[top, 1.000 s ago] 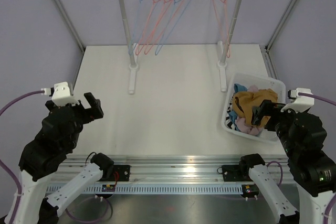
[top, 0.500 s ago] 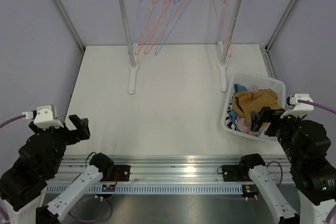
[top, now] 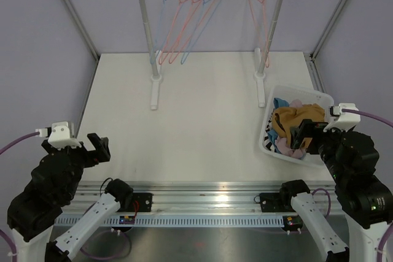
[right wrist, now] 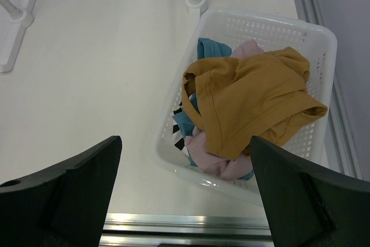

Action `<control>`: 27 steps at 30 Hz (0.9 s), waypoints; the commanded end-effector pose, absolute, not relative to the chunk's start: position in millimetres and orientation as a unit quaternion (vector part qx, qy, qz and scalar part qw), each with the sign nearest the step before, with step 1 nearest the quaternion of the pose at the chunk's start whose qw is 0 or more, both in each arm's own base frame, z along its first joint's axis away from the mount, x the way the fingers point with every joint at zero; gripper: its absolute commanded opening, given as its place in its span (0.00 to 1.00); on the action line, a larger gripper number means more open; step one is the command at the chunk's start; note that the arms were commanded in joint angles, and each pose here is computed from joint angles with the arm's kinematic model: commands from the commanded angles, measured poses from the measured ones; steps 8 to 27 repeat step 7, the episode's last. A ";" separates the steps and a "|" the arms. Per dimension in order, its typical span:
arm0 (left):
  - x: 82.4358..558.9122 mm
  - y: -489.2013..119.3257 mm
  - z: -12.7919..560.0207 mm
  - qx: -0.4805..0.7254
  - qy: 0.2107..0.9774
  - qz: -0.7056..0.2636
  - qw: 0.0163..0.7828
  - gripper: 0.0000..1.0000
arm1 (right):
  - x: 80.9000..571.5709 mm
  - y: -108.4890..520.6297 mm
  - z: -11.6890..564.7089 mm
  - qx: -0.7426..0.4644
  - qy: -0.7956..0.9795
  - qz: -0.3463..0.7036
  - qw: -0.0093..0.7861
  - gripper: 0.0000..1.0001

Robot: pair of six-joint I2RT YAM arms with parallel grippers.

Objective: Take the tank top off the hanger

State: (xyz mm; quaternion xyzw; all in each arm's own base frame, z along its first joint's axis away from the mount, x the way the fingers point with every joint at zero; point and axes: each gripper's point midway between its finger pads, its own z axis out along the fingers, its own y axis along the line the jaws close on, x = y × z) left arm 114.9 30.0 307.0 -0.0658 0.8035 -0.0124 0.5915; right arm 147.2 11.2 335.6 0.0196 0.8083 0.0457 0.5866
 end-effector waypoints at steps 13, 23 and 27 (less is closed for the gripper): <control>126.4 25.4 315.8 -0.069 0.786 -0.017 0.614 0.99 | 169.3 16.8 331.2 0.029 0.808 0.053 0.586 0.99; 126.4 25.4 315.8 -0.069 0.786 -0.017 0.614 0.99 | 169.3 16.8 331.2 0.029 0.808 0.053 0.586 0.99; 126.4 25.4 315.8 -0.069 0.786 -0.017 0.614 0.99 | 169.3 16.8 331.2 0.029 0.808 0.053 0.586 0.99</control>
